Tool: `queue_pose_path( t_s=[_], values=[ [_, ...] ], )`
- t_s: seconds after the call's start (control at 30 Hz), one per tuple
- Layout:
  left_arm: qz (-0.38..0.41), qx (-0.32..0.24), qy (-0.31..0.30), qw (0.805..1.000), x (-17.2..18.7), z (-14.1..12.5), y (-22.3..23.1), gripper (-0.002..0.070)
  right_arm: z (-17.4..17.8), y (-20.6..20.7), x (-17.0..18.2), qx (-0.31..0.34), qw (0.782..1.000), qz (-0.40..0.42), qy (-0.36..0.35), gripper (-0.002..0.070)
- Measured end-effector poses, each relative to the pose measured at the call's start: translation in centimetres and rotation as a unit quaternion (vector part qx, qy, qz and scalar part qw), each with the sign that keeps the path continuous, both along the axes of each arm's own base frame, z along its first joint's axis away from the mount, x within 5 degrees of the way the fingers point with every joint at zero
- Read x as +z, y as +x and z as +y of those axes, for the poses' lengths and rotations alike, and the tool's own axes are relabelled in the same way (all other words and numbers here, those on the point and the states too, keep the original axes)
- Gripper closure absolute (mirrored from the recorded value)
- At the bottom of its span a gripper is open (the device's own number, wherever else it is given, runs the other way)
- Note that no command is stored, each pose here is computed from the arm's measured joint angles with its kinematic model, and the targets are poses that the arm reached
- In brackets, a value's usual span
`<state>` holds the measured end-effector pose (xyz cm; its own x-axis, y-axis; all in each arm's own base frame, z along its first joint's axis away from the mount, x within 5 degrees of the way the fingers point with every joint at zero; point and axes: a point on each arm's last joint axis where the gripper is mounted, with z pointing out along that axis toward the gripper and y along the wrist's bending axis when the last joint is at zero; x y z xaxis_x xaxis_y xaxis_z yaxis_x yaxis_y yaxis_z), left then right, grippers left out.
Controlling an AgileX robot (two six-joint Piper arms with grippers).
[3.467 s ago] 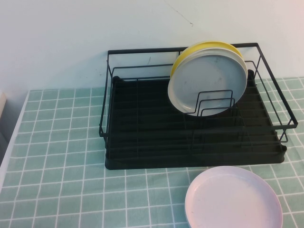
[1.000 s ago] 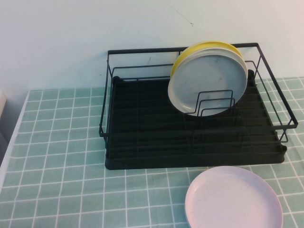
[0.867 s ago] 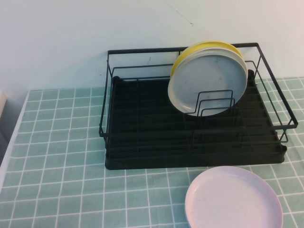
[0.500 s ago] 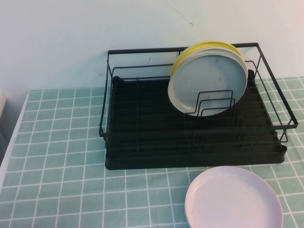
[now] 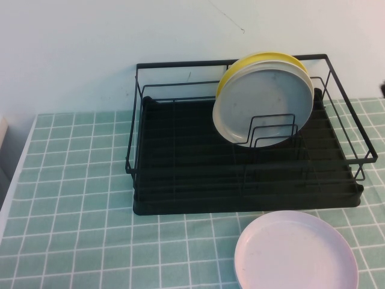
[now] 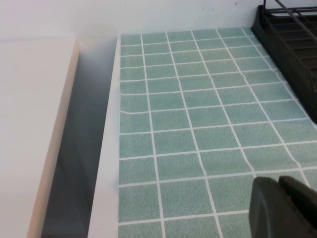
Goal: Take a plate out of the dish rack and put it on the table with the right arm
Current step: Grasp the plate from the shelf
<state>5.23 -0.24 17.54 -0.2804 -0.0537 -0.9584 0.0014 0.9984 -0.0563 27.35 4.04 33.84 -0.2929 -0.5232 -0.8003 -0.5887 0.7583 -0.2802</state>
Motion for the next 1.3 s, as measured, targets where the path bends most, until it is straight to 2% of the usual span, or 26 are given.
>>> queue_pose_path(
  t_s=[0.17, 0.27, 0.37, 0.5, 0.6, 0.77, 0.97, 1.13, 1.3],
  values=[
    [0.000, 0.000, 0.000, 1.000, 0.0, 0.0, 0.0, 0.0678, 1.1, 3.9, -1.4, 0.061, 0.997, -0.035, 0.025, 0.0674],
    [0.000, 0.000, 0.000, 1.000, 0.0, 0.0, 0.0, 0.0678, 1.9, 5.9, -2.0, 0.104, 0.992, -0.055, 0.041, 0.0626],
    [0.000, 0.000, 0.000, 1.000, 0.0, 0.0, 0.0, 0.0678, 2.5, 7.8, -2.6, 0.129, 0.987, -0.065, 0.066, 0.0513],
    [0.000, 0.000, 0.000, 1.000, 0.0, 0.0, 0.0, 0.0678, 2.6, 10.0, -3.9, 0.137, 0.986, -0.061, 0.067, 0.0290],
    [0.000, 0.000, 0.000, 1.000, 0.0, 0.0, 0.0, 0.0678, 2.6, 11.1, -4.9, 0.139, 0.987, -0.054, 0.063, 0.0215],
    [0.000, 0.000, 0.000, 1.000, 0.0, 0.0, 0.0, 0.0678, 2.7, 12.6, -6.9, 0.136, 0.989, -0.039, 0.046, 0.0193],
    [0.000, 0.000, 0.001, 1.000, 0.0, 0.0, 0.0, 0.0678, 3.6, 13.9, -9.2, 0.131, 0.990, -0.043, -0.008, 0.0194],
    [0.000, 0.000, 0.001, 1.000, 0.0, 0.0, 0.0, 0.0678, 4.9, 14.8, -10.7, 0.134, 0.988, -0.053, -0.052, 0.0215],
    [0.000, 0.000, 0.001, 1.000, 0.0, 0.0, 0.0, 0.0678, 4.9, 15.5, -11.5, 0.100, 0.991, -0.055, -0.066, 0.0235]
  ],
)
